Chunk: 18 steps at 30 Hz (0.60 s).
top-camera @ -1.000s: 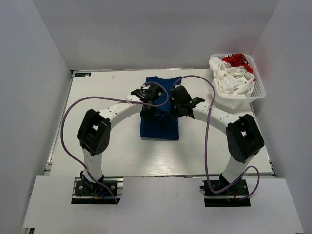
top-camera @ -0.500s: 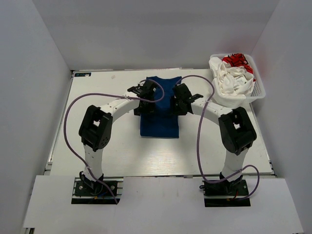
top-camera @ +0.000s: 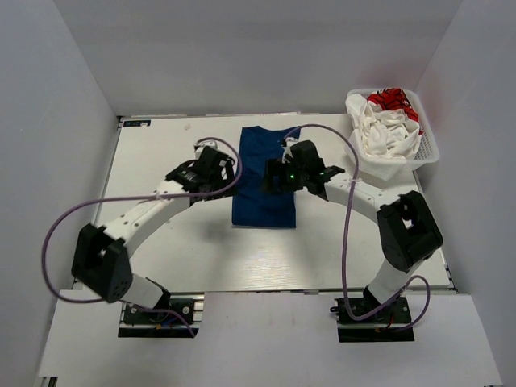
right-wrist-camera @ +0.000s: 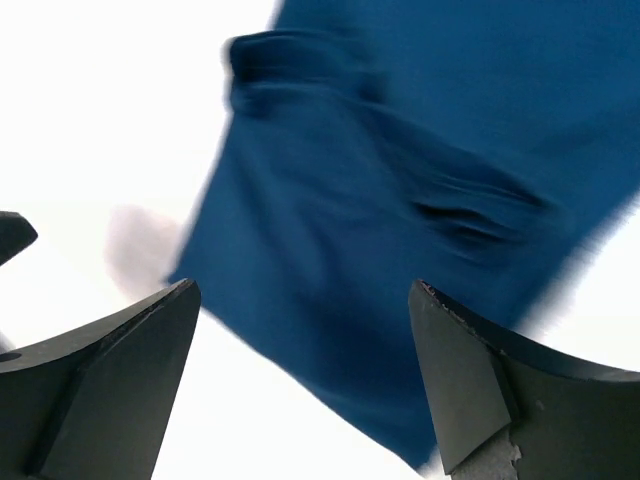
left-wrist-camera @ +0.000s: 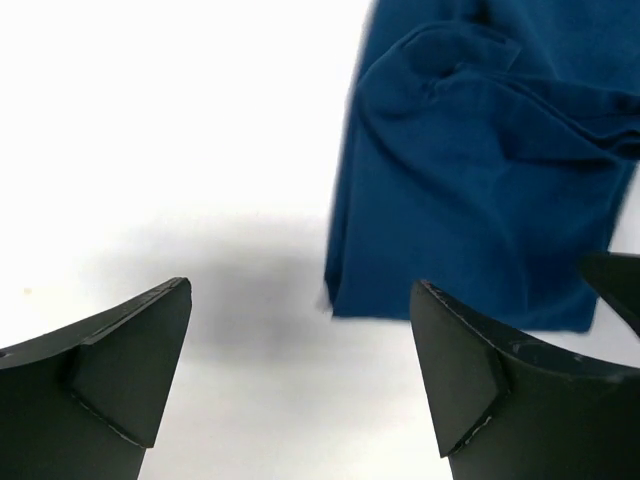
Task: Fold and stack the t-shirts
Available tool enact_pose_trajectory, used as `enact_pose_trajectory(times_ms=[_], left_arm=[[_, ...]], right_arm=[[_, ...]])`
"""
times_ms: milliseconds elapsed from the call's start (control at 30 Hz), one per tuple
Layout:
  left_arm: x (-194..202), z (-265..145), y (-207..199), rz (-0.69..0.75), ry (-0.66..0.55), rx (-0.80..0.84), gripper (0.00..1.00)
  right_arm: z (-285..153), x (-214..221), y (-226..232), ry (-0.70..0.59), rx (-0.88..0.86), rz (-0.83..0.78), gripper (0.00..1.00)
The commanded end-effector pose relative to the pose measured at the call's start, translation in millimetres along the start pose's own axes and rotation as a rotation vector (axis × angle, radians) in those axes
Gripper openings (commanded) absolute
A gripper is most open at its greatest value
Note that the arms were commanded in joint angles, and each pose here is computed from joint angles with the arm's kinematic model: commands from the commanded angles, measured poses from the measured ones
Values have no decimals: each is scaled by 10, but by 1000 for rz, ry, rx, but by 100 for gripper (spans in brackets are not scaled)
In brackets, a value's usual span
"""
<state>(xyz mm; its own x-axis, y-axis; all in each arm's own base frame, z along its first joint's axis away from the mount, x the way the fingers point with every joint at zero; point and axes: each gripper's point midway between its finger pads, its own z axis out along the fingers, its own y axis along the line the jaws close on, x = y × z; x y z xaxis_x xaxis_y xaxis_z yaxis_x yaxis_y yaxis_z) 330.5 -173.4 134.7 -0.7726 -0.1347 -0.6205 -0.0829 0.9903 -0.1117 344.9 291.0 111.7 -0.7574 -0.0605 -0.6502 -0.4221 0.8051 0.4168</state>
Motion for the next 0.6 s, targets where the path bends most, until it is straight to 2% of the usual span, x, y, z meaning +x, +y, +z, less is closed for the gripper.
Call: enact_pose_trajectory(times_ms=[0, 100, 200, 267, 300, 333, 500, 567], left_arm=[[130, -156, 87, -92, -9, 39, 100], [522, -152, 254, -116, 78, 15, 100], [714, -155, 352, -126, 119, -6, 100], [757, -183, 317, -137, 137, 20, 100], [765, -182, 321, -139, 131, 25, 100], [814, -147, 320, -139, 137, 32, 100], [820, -104, 226, -125, 142, 79, 100], [839, -22, 191, -114, 152, 84, 100]], right_arm=[[149, -2, 455, -17, -214, -63, 90], [387, 2, 479, 33, -209, -20, 90], [592, -167, 485, -18, -208, 1, 90], [793, -101, 277, -2, -138, 30, 90], [822, -328, 251, -55, -103, 30, 90], [948, -300, 69, -55, -35, 37, 90], [867, -887, 19, -180, 8, 20, 90], [809, -907, -18, -194, 23, 20, 90]])
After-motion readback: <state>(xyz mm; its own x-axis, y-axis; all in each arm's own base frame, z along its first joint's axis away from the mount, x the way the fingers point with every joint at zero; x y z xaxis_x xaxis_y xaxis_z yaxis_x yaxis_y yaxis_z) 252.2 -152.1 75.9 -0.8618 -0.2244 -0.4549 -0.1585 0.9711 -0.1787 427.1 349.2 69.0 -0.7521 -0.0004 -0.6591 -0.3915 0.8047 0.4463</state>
